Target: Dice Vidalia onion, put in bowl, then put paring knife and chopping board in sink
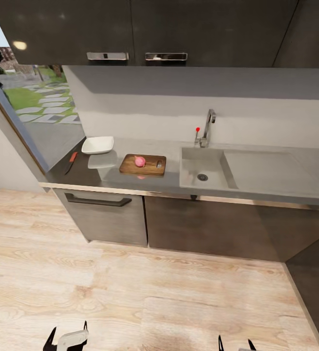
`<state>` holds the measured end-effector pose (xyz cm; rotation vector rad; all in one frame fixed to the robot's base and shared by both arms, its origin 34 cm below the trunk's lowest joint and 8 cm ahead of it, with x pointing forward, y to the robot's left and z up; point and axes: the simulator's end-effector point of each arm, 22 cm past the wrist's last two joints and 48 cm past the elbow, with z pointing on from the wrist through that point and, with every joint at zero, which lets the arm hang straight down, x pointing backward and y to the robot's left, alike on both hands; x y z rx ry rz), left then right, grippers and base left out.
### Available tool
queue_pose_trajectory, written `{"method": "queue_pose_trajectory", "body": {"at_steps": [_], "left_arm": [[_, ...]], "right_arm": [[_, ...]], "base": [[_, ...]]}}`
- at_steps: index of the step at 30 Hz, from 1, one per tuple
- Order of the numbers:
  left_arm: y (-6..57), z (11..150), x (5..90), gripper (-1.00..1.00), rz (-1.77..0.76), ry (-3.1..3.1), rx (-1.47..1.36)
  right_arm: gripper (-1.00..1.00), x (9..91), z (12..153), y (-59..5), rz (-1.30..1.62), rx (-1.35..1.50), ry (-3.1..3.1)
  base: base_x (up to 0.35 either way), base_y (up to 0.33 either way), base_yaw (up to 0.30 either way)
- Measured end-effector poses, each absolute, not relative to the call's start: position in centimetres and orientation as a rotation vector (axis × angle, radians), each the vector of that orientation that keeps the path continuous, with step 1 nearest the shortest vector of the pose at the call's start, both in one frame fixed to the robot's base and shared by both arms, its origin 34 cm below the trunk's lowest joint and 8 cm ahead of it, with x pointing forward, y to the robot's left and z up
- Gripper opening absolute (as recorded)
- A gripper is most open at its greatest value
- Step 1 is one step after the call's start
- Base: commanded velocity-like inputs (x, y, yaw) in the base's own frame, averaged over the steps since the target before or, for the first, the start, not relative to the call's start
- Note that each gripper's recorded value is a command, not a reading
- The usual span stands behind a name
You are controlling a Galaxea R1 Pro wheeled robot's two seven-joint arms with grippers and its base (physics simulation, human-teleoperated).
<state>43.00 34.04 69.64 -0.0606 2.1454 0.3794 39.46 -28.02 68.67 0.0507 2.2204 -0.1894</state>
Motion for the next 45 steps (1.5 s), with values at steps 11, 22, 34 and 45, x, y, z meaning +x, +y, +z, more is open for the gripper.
{"method": "queue_pose_trajectory", "body": {"at_steps": [11, 22, 34, 45], "left_arm": [[34.5, 68.9, 42.4, 1.0, 0.398, 2.194, -0.049], [34.6, 69.1, 42.7, 1.0, 0.4, 2.196, -0.048], [34.2, 69.0, 42.9, 1.0, 0.385, 2.216, -0.035], [34.2, 69.2, 43.2, 1.0, 0.386, 2.218, -0.034]], "right_arm": [[1.0, 39.1, 68.5, -28.1, -0.192, 0.054, 2.228], [1.0, 39.3, 68.8, -28.1, -0.193, 0.054, 2.221], [1.0, 39.8, 69.3, -28.1, -0.191, 0.055, 2.203], [1.0, 40.0, 69.6, -28.1, -0.191, 0.056, 2.194]], "base": [[0.0, 0.172, 0.0], [-0.015, 0.291, 0.0], [-0.001, 0.302, 0.0], [0.0, 0.303, 0.0]]}}
